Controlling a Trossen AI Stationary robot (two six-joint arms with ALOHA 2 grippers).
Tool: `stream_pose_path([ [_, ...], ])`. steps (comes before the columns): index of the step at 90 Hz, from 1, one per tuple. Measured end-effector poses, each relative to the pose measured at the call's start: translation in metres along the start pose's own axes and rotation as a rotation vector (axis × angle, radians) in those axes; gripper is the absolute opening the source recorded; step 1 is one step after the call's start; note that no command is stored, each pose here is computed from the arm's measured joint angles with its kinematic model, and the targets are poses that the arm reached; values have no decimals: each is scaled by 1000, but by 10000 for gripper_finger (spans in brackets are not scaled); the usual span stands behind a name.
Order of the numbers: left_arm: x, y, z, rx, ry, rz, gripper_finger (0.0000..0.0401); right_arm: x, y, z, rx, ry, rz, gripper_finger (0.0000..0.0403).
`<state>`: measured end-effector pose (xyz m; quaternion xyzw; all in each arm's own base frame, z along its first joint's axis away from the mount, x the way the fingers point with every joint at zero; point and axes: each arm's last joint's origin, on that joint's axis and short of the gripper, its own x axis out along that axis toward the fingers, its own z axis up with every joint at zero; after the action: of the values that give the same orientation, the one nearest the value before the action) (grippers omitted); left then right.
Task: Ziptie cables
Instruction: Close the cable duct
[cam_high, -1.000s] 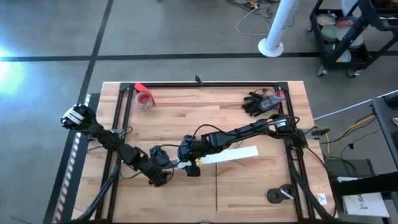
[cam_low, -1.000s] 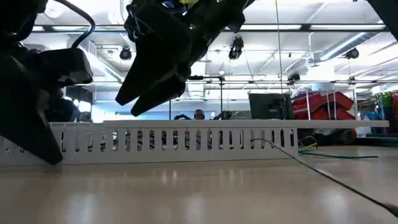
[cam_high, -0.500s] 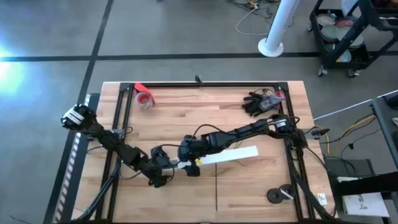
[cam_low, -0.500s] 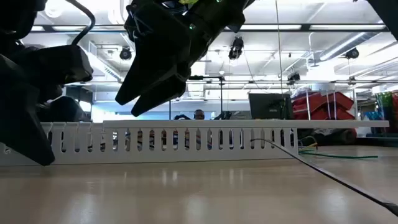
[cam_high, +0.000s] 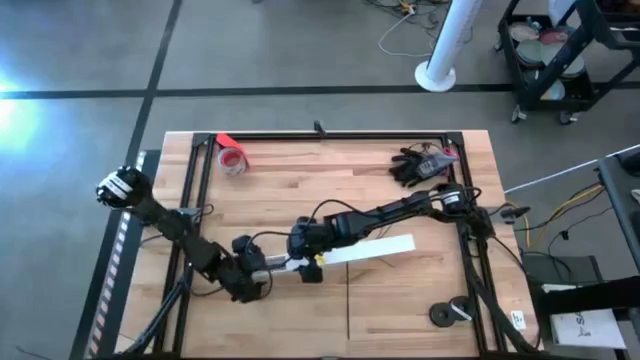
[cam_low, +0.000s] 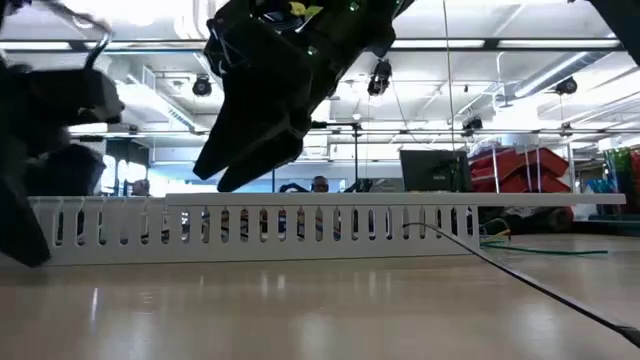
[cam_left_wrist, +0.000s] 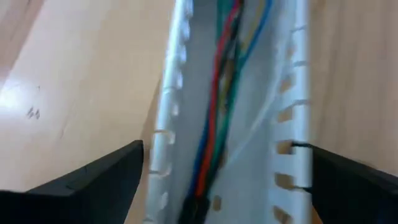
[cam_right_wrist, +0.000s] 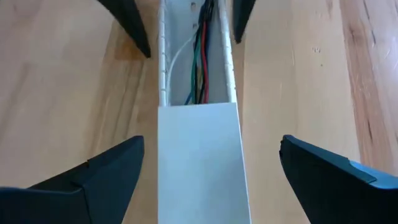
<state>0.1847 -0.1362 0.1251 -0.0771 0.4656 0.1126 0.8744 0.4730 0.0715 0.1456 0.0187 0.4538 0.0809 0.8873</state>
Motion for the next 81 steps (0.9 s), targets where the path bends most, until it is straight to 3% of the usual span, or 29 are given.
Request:
stream_pose_path([
  [26,8,-11,-21,36,-202,33,389,4,-1,-8,15,19,-8,354],
  [46,16,-9,-28,-39,-299,-4,389,5,-1,-6,-11,-16,-6,354],
  [81,23,-8,-34,-44,-331,7,388,6,-1,-5,-12,-44,-5,354],
])
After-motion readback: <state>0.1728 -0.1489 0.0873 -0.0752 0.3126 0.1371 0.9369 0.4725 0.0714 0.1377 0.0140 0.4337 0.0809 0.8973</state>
